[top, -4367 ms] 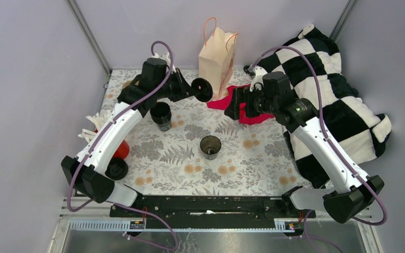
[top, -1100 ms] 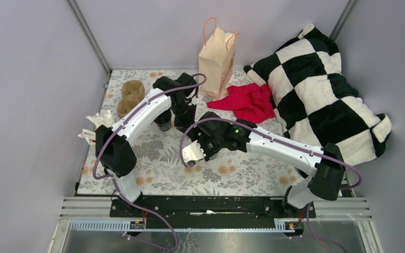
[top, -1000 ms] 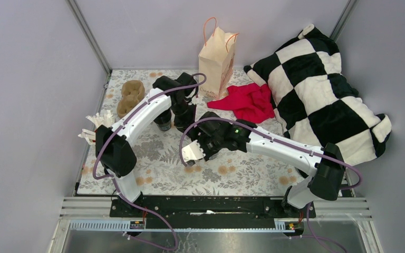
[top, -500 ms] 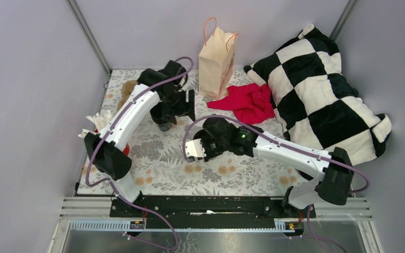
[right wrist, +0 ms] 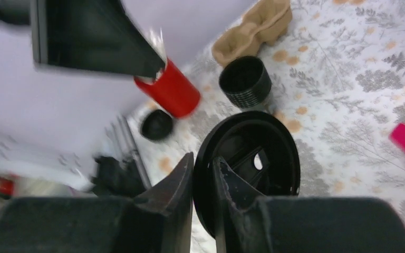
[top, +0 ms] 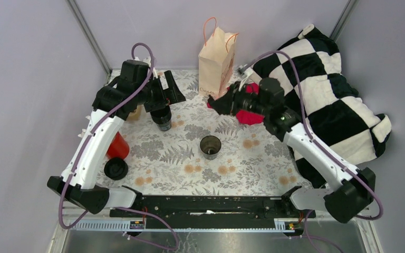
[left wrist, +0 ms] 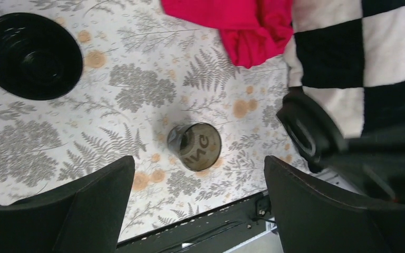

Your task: Pack the takeout coffee

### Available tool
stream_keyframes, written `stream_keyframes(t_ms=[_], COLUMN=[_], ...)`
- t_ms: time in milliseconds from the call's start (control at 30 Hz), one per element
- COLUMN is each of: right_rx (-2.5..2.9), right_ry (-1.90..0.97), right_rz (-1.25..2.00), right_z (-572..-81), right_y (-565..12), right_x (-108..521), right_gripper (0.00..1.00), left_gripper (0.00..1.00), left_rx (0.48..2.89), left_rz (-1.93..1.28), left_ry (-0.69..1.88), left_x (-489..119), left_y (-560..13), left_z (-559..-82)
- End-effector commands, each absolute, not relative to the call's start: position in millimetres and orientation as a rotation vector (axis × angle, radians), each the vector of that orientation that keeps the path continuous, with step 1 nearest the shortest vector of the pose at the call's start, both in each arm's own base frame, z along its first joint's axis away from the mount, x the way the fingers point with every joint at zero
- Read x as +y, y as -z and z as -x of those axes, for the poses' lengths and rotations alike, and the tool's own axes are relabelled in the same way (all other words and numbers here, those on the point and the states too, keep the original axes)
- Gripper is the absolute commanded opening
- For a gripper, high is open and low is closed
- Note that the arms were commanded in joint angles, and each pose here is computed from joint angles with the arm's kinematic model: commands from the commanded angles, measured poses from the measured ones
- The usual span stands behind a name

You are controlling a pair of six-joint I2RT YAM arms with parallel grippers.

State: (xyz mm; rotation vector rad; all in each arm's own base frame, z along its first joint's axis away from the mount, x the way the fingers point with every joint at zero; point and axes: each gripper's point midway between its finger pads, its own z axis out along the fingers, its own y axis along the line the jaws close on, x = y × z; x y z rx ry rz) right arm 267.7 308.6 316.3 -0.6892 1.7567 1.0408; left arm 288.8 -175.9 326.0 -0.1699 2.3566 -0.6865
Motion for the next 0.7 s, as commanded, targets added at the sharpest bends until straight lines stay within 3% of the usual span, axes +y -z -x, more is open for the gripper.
stream_keyframes(t_ms=[0, 233, 667], right_rx=[1.821, 1.672, 1.831], right_ry=[-1.726, -2.298, -2.208], right_rz=[0.251, -0.087, -0.341], right_z=[-280, -306, -319], right_y=[-355, -365, -324], right_x=[301, 280, 280], right_gripper=[0.0, 0.0, 0.0], left_gripper=[0.97, 0.99, 0.99], left_rx=[2.238, 2.174, 2.231], left_rz=[0.096, -0.07, -0.177], left_ry=[0.868, 1.055, 1.025], left_x=[-201, -227, -298], left_y=[-348, -361, -343], left_z=[-298, -285, -277])
